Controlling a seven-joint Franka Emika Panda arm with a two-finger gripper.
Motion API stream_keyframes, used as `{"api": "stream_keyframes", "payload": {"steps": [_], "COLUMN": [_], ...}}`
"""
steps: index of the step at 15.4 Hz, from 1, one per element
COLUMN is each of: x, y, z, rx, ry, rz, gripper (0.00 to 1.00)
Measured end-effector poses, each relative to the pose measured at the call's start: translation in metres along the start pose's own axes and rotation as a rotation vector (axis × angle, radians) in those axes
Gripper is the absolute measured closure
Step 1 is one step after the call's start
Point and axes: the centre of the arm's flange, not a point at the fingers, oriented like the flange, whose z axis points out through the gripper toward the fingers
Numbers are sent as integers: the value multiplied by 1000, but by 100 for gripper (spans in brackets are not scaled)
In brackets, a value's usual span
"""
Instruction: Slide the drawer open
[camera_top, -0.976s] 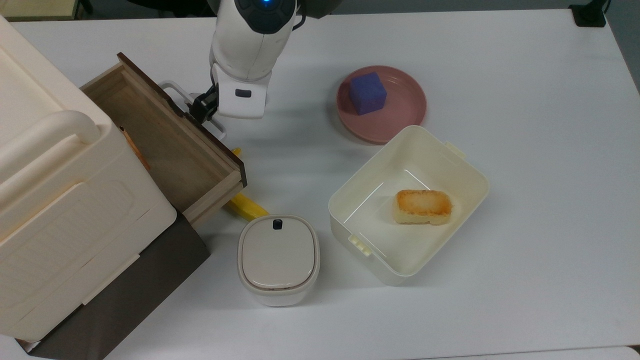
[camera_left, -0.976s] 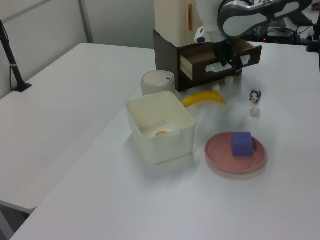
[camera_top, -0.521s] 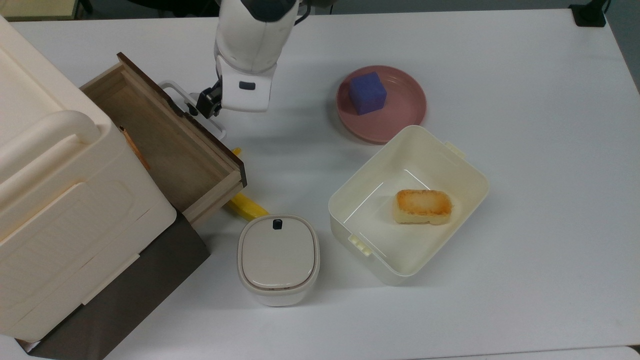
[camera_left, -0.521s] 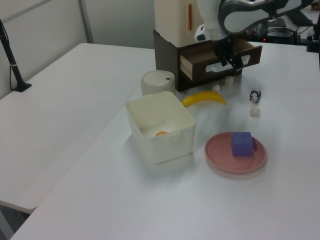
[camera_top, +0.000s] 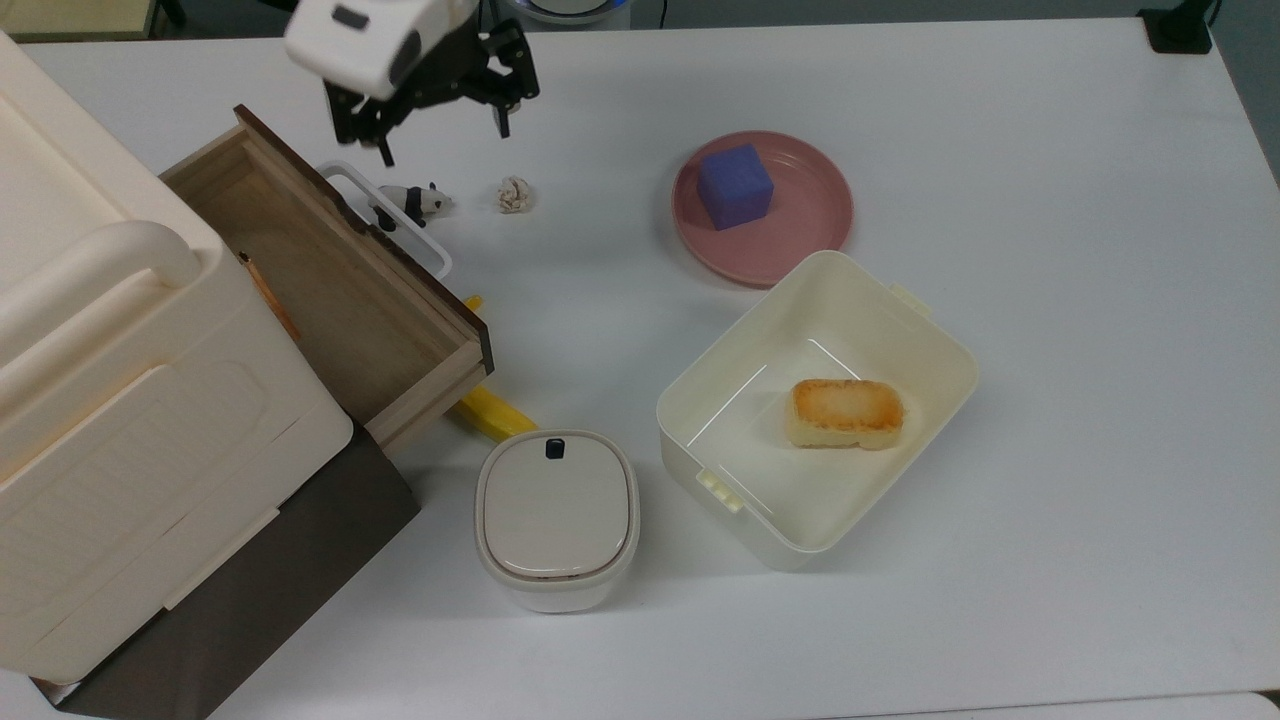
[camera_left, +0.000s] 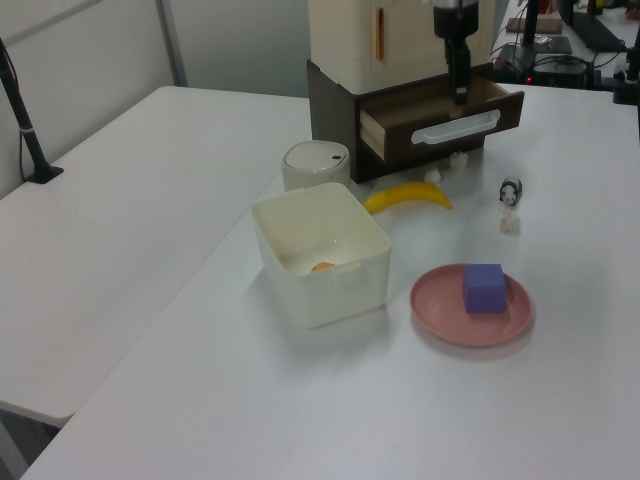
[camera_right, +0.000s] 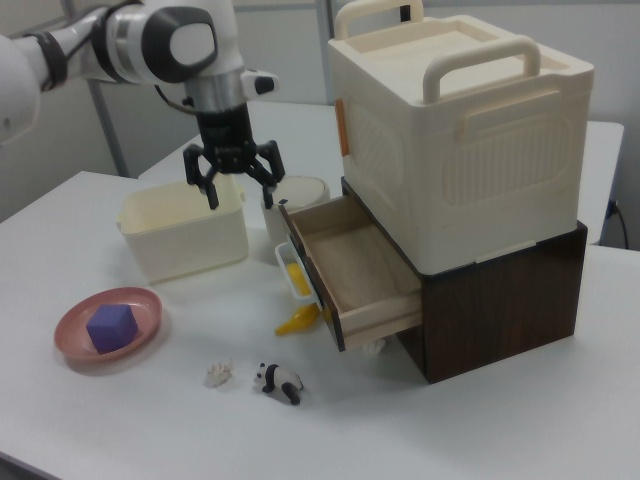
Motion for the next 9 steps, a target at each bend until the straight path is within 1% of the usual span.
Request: {"api": "stream_keyframes", "payload": {"steps": [2,4,6,9], "x": [-4,-11,-19,-42], "y": [-5,-8,-10,-18], "z": [-14,-30,-46,-69], "rx": [7,2,-2,5], "ry": [26,51,78,63], "rz": [181,309,370,399], "gripper": [0,0,0,0]}}
